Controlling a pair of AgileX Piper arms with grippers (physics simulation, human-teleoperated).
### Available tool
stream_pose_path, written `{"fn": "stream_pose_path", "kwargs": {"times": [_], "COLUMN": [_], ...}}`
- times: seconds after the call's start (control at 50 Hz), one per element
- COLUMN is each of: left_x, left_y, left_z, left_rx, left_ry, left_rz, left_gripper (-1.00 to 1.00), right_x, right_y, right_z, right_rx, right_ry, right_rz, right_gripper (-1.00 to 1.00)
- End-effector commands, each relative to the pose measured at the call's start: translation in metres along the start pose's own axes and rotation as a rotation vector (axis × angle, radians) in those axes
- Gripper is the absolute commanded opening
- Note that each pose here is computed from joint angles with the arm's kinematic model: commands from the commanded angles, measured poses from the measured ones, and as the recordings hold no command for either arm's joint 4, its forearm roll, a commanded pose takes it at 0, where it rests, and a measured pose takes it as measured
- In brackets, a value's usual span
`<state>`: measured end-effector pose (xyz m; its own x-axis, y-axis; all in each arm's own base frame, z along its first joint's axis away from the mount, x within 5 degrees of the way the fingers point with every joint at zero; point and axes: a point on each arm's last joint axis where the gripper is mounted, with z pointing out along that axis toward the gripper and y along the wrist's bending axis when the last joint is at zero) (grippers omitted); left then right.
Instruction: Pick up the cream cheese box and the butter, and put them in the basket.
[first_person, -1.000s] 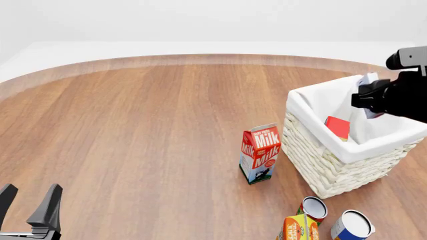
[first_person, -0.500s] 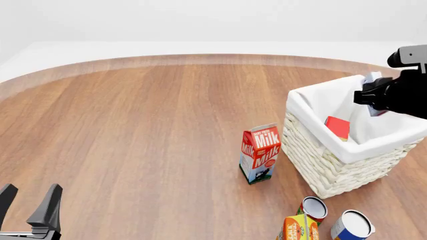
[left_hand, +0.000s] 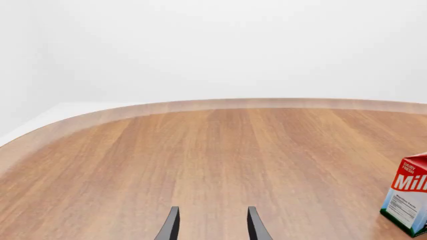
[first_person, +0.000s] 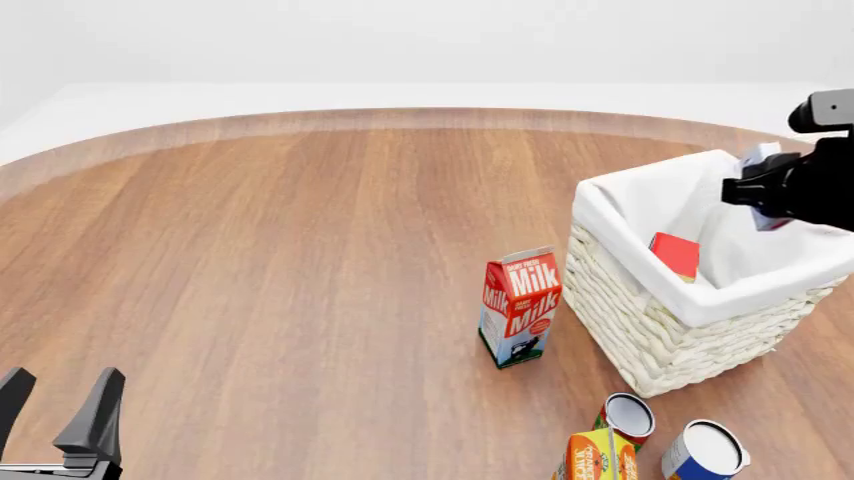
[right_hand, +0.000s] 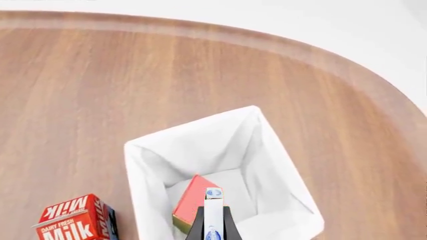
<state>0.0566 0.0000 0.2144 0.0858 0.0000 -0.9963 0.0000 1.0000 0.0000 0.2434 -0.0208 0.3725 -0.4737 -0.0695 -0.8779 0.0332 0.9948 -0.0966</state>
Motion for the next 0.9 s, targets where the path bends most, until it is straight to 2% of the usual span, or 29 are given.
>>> {"fn": "stream_pose_path", "kwargs": {"times": [0.02, 0.44, 0.9], "left_x": [0.0, 0.0, 0.0], "left_y": [0.0, 0.0, 0.0], "left_z": [0.0, 0.0, 0.0], "left_rx": [0.0, 0.0, 0.0], "left_ry": [0.0, 0.0, 0.0], "left_rz": [0.0, 0.0, 0.0], "left_gripper": [1.0, 1.0, 1.0], "right_x": [-0.003, 0.012, 0.016], "right_y": [-0.005, -0.005, -0.006], "right_z": [0.0, 0.015, 0.027], "right_rx": [0.018, 0.017, 0.022], "right_ry": [-0.01, 0.027, 0.04], "right_rz": [0.013, 0.022, 0.031], "right_gripper": [-1.0, -1.0, -1.0]}}
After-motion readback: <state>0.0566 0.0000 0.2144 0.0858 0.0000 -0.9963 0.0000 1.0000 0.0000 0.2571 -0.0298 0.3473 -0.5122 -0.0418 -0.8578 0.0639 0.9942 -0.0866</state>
